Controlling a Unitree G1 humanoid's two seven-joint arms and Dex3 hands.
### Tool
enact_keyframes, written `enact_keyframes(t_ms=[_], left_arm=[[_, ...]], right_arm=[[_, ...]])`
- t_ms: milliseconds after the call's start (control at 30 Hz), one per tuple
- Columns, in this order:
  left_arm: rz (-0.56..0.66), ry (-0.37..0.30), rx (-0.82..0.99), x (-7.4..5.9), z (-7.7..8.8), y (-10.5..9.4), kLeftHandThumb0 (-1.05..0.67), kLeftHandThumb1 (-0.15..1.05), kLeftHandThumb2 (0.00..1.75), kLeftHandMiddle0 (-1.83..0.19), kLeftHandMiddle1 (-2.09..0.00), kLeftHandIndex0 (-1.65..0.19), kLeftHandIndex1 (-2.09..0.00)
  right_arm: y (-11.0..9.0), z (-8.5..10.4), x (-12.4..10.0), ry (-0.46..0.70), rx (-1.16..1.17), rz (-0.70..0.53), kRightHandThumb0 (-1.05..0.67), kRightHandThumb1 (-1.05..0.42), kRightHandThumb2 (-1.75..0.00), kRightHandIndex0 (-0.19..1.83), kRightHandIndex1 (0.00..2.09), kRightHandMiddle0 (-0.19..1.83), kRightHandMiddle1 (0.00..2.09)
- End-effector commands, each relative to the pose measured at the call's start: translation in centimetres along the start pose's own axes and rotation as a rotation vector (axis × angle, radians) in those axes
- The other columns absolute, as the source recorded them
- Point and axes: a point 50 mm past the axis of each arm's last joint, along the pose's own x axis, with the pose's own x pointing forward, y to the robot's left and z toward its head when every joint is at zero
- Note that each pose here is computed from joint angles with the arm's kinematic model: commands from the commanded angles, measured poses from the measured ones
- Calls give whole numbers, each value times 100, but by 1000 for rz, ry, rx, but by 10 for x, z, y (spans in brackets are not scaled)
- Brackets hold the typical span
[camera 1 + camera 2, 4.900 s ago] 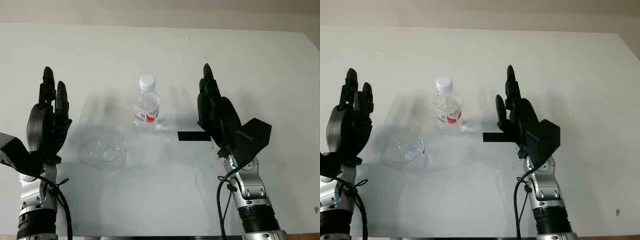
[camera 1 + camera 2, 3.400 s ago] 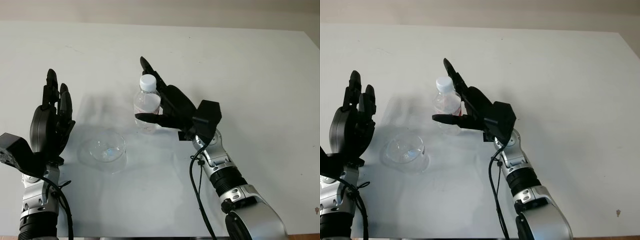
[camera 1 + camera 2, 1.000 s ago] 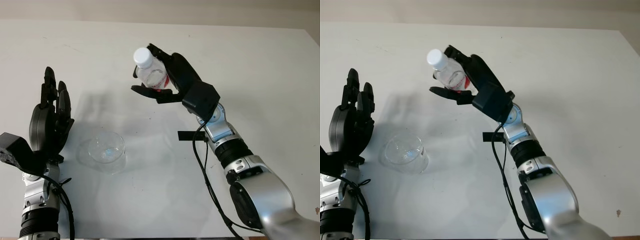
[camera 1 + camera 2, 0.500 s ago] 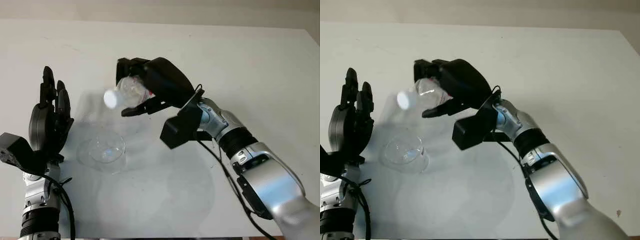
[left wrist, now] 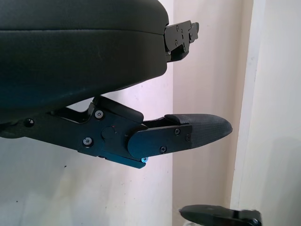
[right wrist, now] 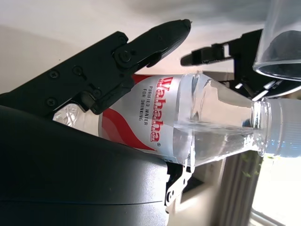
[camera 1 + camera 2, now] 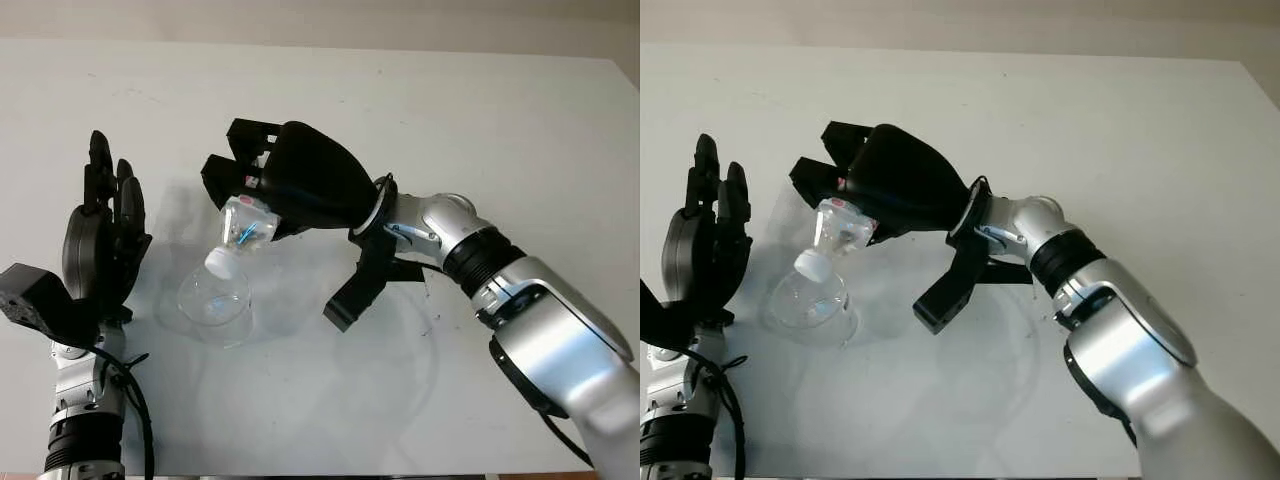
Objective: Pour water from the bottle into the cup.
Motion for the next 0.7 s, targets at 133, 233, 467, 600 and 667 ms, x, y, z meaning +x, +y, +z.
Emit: enact_keyframes(t_ms=[133,233,467,600,667], left_arm=[[5,1,-16,-1,-2,-4,-73,105,52,19,-5,19,-2],[5,-2,-9,-1,-2,-4,-73,105,52,19,-5,19,-3],[8,-2,-16,-1,-3,-5,-73,105,52,19,-5,19,-3],[9,-5,-17,0,-3,-5,-74,105,52,18,-5,19,-3],[14,-5,-15,0,-3,-5,-74,105,52,18,-6,19,-4]], right_arm=[[-18,-3,14,-122,-70,-68,-54,-104,-16,129,209,63,199],[-22,-5,16,-171,-124,-73,-54,-101,-7,125,209,50,168],[-29,-6,20,-249,-209,-70,-56,-93,-4,123,209,57,144],[-31,-4,21,-269,-230,-74,-59,-91,-5,118,209,59,134],[-31,-4,22,-274,-235,-74,-58,-91,-5,118,209,60,133]])
